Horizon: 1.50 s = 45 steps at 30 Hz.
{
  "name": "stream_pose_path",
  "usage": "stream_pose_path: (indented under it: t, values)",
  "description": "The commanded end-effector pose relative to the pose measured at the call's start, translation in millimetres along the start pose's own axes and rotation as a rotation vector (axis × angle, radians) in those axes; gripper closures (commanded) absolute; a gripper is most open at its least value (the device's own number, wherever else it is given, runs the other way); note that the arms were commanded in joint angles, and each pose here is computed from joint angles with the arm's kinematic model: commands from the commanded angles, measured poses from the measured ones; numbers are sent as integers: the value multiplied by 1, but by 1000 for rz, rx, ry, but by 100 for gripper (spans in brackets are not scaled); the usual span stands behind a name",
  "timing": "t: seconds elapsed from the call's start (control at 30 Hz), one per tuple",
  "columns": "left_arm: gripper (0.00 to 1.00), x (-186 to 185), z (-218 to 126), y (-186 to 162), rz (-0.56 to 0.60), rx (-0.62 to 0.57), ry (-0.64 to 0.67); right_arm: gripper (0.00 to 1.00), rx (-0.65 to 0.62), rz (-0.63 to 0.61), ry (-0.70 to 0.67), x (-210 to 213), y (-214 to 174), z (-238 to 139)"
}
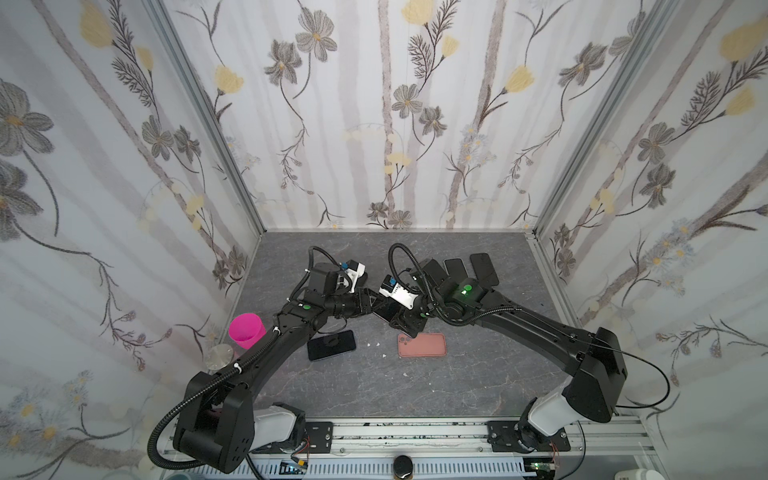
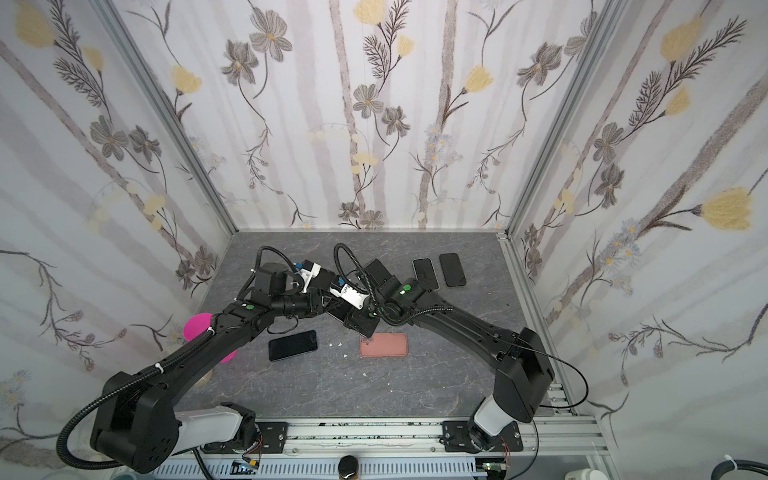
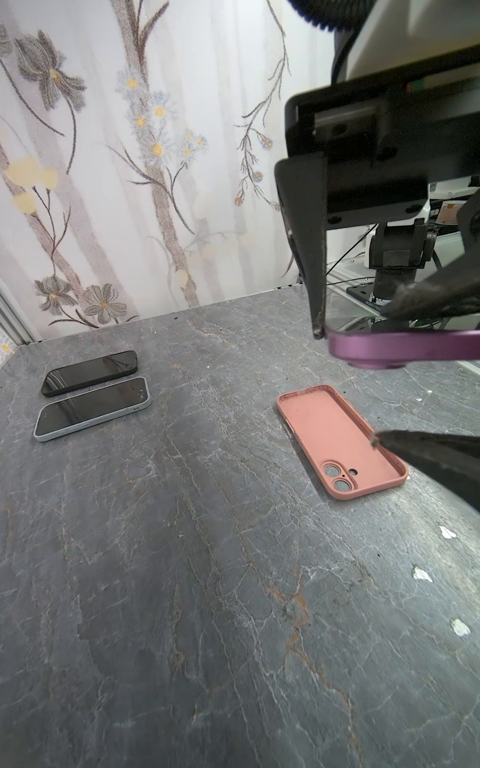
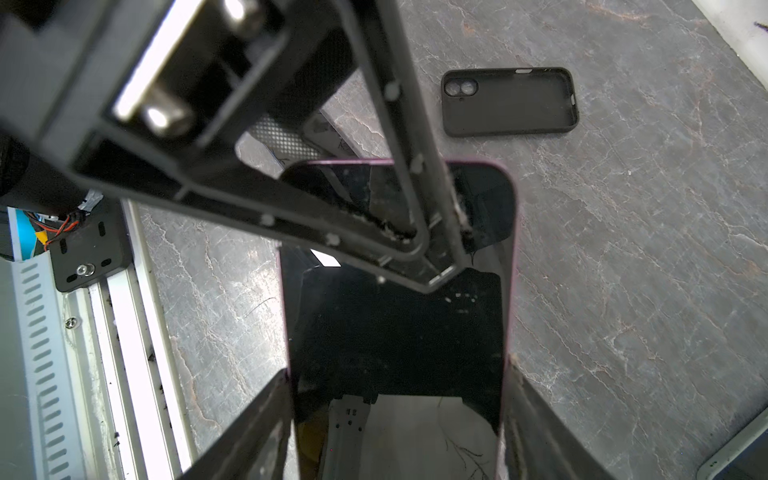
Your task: Put the phone into the phone case
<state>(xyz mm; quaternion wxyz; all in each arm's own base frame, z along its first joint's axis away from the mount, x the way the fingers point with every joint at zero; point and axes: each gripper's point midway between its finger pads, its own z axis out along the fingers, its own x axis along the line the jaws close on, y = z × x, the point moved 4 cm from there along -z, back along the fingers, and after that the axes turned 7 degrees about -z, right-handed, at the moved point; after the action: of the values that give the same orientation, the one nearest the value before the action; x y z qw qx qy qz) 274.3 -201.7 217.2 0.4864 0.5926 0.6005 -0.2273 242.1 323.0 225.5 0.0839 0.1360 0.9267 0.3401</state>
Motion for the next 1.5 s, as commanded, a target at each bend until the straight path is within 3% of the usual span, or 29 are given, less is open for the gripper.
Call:
stream_pose_path:
  t: [0.0, 0.3, 0.57, 0.8, 1.07, 1.3, 1.47]
  values:
    - [68, -7, -1, 0, 12, -4, -47, 52, -29, -25, -11, 0, 7, -7]
    - [99, -12, -7, -2, 27, -17, -58, 51, -12, -24, -44, -2, 6, -4]
    - [100, -14, -12, 1, 42, -62, -40, 47, -4, -17, -120, -11, 8, -2]
    - [100, -21, -25, 15, 57, -190, -24, 19, -54, 12, -186, -19, 18, -13]
    - [100, -63, -61, 44, 87, -416, -118, 1, -334, 103, -270, -26, 57, -60]
    - [100, -120, -109, 55, 185, -619, -310, 0, -707, 272, -325, -33, 79, -144]
    - [100, -155, -142, 52, 286, -729, -429, 0, -1042, 395, -294, -36, 62, -213]
